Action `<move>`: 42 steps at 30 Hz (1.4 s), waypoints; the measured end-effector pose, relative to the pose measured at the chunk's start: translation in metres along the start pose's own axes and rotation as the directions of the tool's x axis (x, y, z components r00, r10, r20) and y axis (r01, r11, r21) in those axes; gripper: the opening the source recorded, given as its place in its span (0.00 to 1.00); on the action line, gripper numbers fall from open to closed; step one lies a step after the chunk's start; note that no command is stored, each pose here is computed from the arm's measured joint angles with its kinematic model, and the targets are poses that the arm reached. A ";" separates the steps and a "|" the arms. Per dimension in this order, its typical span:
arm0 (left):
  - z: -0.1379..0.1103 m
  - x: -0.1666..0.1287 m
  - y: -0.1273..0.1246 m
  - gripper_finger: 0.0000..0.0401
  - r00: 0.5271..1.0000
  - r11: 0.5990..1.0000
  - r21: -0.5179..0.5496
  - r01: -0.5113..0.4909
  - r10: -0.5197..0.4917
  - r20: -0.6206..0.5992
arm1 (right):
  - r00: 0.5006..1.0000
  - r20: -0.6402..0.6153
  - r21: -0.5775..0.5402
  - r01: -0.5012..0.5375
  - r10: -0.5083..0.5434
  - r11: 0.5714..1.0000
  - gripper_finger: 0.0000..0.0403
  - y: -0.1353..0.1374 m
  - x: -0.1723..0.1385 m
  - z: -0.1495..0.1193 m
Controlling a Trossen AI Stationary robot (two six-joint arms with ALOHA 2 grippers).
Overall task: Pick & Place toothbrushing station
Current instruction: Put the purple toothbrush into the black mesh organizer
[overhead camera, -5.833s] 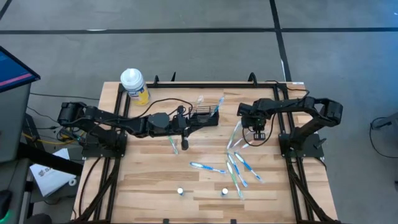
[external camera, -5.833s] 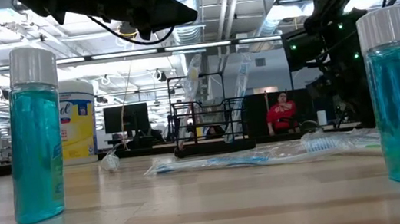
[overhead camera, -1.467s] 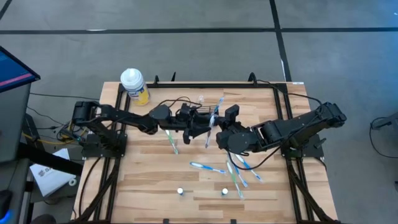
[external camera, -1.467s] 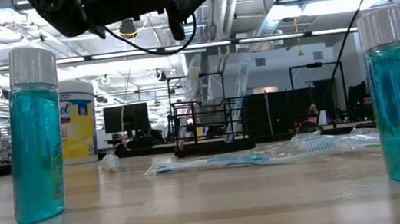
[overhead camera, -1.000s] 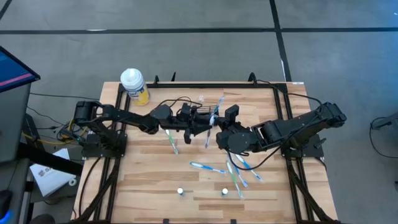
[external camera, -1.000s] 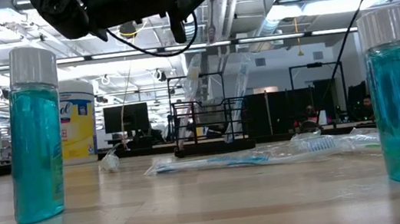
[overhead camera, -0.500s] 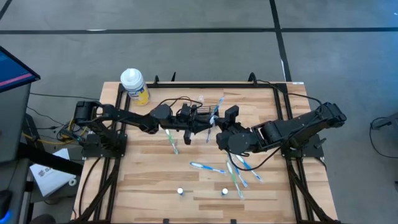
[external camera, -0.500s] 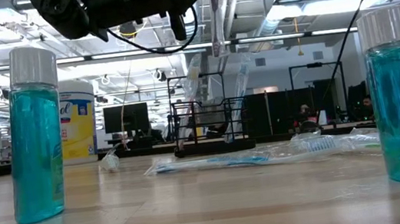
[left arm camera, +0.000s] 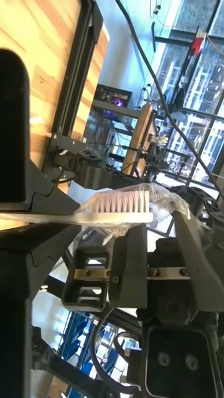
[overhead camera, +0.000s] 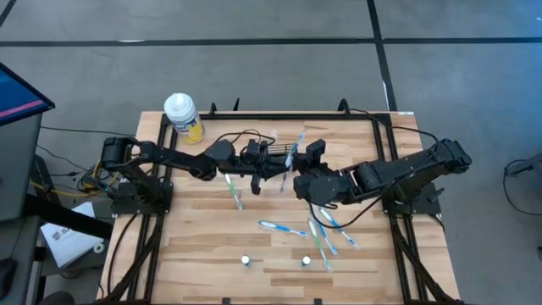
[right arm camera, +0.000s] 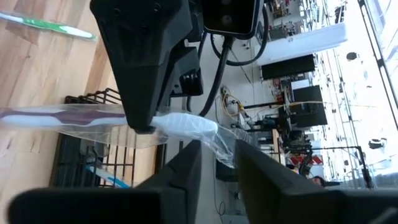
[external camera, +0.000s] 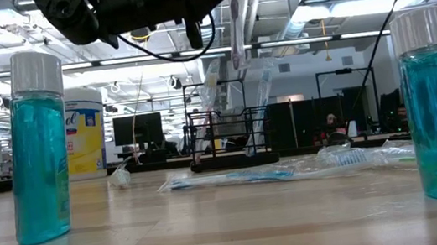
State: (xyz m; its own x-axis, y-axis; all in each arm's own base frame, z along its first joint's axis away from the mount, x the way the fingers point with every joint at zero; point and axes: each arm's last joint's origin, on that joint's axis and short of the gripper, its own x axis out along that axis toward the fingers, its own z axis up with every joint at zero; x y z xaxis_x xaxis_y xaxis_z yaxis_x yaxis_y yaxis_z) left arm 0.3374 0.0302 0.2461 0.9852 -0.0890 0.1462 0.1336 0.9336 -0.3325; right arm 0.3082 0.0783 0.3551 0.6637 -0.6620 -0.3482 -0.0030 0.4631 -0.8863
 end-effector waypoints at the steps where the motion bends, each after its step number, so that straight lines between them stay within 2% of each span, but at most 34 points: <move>1: 0.000 0.000 0.000 0.01 1.000 1.000 0.000 -0.001 0.001 0.000 | 1.000 0.000 0.000 0.000 0.000 1.000 0.27 0.000 0.000 0.000; 7: 0.000 0.000 0.000 0.01 1.000 1.000 0.001 -0.001 0.001 0.000 | 0.996 -0.060 0.039 0.068 -0.065 0.997 0.33 -0.002 0.001 -0.003; 14: 0.003 -0.002 0.005 0.01 1.000 1.000 0.004 0.006 -0.006 -0.003 | 0.994 -0.104 0.062 0.048 -0.041 0.997 0.34 0.002 0.001 -0.011; 24: 0.005 -0.004 0.016 0.01 0.999 0.999 0.003 -0.037 0.037 -0.018 | 0.985 -0.171 0.130 0.028 -0.005 0.991 0.31 0.007 0.001 -0.022; 30: 0.014 -0.012 0.010 0.01 0.999 0.997 0.064 -0.033 0.033 -0.005 | 0.973 -0.232 0.184 0.028 0.015 0.983 0.31 0.008 0.003 -0.033; 35: 0.021 -0.038 0.011 0.01 0.991 0.986 0.102 -0.129 0.125 0.047 | 0.970 -0.239 0.224 0.005 0.050 0.974 0.30 0.008 0.005 -0.035; 42: 0.016 -0.060 0.012 0.01 0.961 0.947 0.172 -0.273 0.262 0.084 | 0.972 -0.229 0.254 0.001 0.059 0.967 0.30 0.007 0.007 -0.034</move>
State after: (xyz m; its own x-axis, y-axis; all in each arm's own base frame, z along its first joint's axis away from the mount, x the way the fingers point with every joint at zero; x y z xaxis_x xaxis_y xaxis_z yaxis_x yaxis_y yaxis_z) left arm 0.2779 0.0522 0.2485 0.9732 0.1884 0.1317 -0.1610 0.9676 -0.1945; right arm 0.2877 0.0567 0.3357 0.4735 -0.7507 -0.4607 0.1880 0.5972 -0.7798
